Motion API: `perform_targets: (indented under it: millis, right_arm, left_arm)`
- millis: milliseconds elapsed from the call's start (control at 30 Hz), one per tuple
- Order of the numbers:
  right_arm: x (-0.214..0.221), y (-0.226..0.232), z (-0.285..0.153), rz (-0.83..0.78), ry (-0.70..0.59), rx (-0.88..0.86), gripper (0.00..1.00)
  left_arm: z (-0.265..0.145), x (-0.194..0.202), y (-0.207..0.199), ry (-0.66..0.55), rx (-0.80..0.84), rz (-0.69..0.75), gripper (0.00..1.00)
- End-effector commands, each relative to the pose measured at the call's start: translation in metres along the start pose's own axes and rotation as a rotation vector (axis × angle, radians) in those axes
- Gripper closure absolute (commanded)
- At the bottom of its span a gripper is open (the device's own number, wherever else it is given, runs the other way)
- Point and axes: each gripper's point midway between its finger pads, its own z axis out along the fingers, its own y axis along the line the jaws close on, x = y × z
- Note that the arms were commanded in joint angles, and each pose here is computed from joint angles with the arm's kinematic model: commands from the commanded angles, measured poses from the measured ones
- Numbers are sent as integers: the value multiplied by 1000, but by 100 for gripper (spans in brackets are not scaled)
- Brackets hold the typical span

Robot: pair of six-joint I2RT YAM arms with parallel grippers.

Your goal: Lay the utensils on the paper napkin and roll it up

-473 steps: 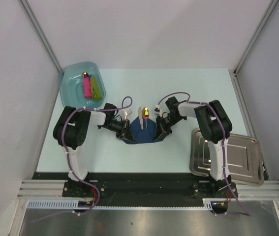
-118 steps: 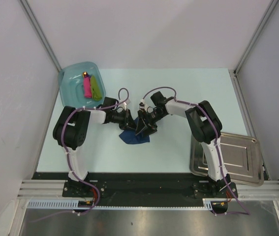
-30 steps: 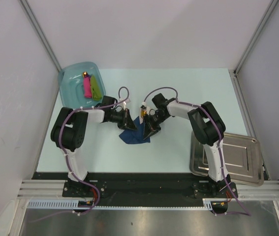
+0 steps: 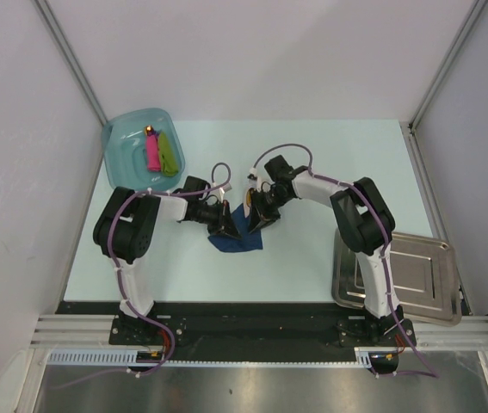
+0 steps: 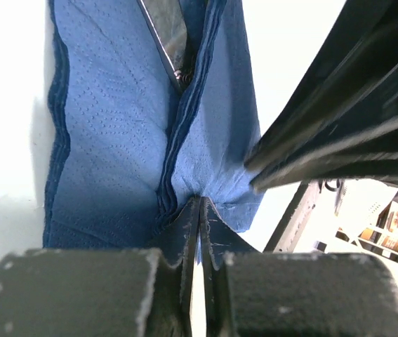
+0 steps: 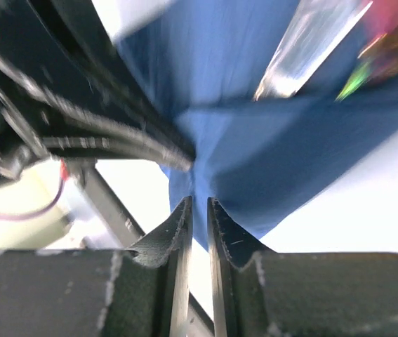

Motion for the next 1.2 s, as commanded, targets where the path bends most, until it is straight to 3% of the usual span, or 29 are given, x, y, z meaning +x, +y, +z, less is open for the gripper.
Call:
perform_targets:
  millis: [0,133,367,733,1167]
  right_arm:
    - [-47,19,-26,-69,-156,143,82]
    - [-45,8,-18,-57,-143,215,90]
    - [-48,8,-11,-77,-149,223,93]
    - [-44,5,6,-58,-120,195,94]
    - [-34,-36,29,-49,-95,360,95]
  left_arm:
    - [2,0,15,7,-61,24,95]
    - [1,-1,15,3,-60,21,95]
    - [1,0,18,6,-62,16,95]
    - [1,-2,20,3,-66,16,95]
    - [-5,-2,24,-15,-66,0,95]
